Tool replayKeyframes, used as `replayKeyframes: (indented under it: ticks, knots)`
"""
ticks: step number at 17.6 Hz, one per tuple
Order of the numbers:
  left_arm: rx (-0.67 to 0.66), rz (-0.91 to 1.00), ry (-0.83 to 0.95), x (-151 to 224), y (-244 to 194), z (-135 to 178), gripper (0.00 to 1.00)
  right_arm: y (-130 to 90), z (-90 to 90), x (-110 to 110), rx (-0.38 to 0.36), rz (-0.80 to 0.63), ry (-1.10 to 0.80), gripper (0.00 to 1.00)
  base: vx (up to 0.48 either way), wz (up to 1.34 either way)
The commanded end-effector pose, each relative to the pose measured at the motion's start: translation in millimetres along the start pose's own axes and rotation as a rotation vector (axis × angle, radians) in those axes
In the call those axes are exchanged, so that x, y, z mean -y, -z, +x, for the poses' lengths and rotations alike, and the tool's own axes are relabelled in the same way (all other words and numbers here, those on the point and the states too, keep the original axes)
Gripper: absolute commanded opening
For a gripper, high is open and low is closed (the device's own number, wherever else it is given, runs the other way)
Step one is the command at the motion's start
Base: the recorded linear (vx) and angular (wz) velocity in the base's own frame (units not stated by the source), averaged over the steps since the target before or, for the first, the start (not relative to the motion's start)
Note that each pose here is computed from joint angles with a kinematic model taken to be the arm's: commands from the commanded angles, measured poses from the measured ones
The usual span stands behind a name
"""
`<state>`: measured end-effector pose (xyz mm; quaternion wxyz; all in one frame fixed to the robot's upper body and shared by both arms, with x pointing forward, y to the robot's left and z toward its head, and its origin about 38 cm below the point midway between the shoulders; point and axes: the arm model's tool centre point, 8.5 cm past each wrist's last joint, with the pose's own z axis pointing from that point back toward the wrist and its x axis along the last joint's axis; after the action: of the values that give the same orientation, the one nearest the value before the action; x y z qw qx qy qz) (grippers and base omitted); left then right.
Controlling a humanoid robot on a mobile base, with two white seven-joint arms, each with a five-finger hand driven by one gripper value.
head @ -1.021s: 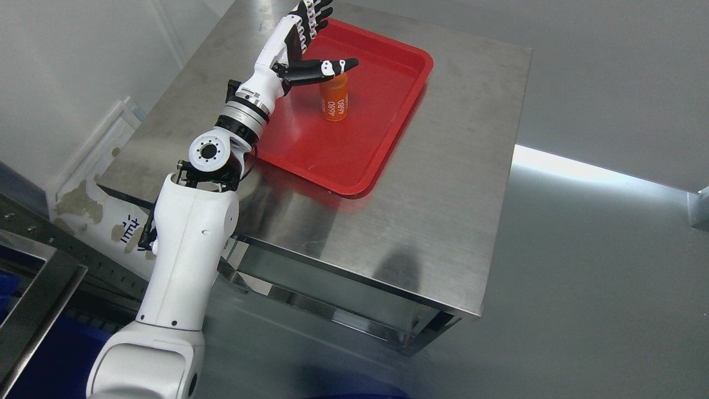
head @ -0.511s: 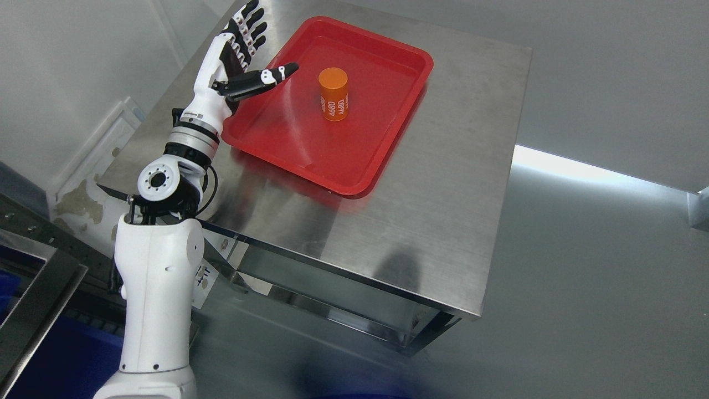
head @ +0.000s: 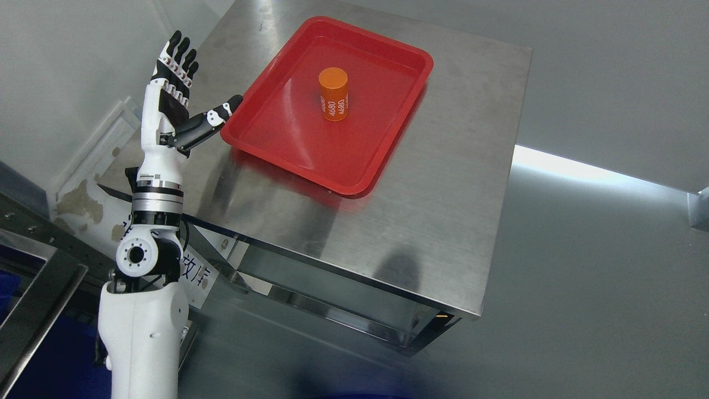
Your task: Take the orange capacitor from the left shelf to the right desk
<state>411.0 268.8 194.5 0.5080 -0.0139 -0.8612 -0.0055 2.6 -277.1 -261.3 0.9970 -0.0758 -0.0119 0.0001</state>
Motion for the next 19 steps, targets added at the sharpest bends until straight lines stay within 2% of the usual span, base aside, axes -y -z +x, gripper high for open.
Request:
replayKeyframes:
  ticks: [1, 5, 9, 19]
  knots:
    - [0.084, 0.031, 0.049, -17, -22, 20, 1.0, 1, -8.0, 11, -0.005, -0.018, 0.005, 1.0, 0.0, 0.0]
    - [0.065, 0.077, 0.013, 1, -20, 15, 1.0, 1, -8.0, 11, -0.005, -0.018, 0.005, 1.0, 0.0, 0.0]
    - [0.053, 0.044, -0.001, 15, -19, 12, 1.0, 1, -8.0, 11, -0.005, -0.018, 0.005, 1.0, 0.0, 0.0]
    - [0.043, 0.038, -0.004, 17, -19, 11, 1.0, 1, -8.0, 11, -0.005, -0.018, 0.005, 1.0, 0.0, 0.0]
